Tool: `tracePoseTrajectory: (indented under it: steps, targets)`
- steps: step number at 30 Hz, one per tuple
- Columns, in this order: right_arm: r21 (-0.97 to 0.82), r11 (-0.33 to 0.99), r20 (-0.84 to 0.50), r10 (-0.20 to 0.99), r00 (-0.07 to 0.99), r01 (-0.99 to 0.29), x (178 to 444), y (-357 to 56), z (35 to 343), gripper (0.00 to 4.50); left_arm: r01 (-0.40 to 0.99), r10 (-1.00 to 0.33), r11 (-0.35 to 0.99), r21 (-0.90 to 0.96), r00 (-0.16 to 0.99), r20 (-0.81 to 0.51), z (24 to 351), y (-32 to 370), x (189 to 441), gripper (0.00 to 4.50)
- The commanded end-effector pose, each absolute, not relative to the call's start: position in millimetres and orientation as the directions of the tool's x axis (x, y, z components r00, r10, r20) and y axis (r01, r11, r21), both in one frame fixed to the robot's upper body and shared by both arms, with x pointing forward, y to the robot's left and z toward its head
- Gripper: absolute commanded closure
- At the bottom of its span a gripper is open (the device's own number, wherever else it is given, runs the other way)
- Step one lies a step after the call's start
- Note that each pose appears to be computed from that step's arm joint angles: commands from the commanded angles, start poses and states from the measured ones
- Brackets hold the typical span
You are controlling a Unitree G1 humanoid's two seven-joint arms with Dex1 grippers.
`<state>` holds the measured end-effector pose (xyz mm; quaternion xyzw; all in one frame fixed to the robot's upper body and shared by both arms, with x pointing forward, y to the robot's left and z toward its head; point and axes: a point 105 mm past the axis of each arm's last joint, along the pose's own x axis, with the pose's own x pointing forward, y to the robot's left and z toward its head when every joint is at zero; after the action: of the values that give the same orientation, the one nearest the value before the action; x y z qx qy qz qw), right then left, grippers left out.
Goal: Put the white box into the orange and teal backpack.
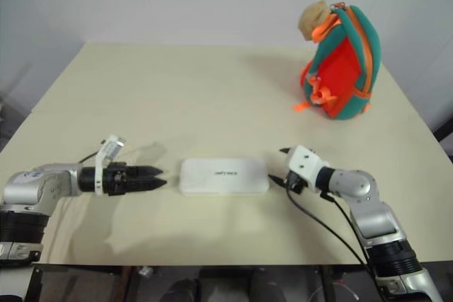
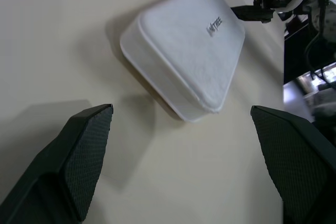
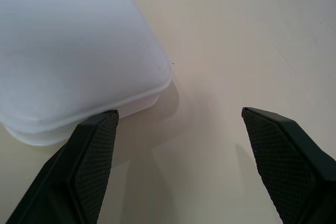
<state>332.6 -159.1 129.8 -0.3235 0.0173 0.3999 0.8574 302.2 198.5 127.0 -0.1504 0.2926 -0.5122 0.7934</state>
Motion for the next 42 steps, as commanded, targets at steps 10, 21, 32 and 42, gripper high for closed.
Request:
tracePoseTrajectory:
  steps: [10, 21, 32, 42]
  targets:
    - [-0.559, 0.462, -0.257, 0.693, 0.674, -0.689, 332.1, -156.5, 139.5, 0.03, 0.606, -0.947, 0.312, -0.732, 0.257, -0.191, 132.5, 176.8, 310.3, 0.01]
    - [-0.554, 0.464, -0.250, 0.699, 0.670, -0.691, 330.9, -153.5, 140.5, 0.03, 0.564, -0.955, 0.287, -0.774, 0.231, -0.186, 122.4, 162.6, 316.5, 0.01]
    - [-0.550, 0.465, -0.245, 0.704, 0.667, -0.693, 329.7, -150.9, 140.9, 0.03, 0.555, -0.960, 0.264, -0.789, 0.231, -0.159, 118.3, 148.7, 326.6, 0.01]
    - [-0.549, 0.467, -0.243, 0.705, 0.666, -0.694, 328.2, -151.3, 141.7, 0.03, 0.548, -0.959, 0.273, -0.790, 0.219, -0.180, 115.4, 147.2, 333.0, 0.01]
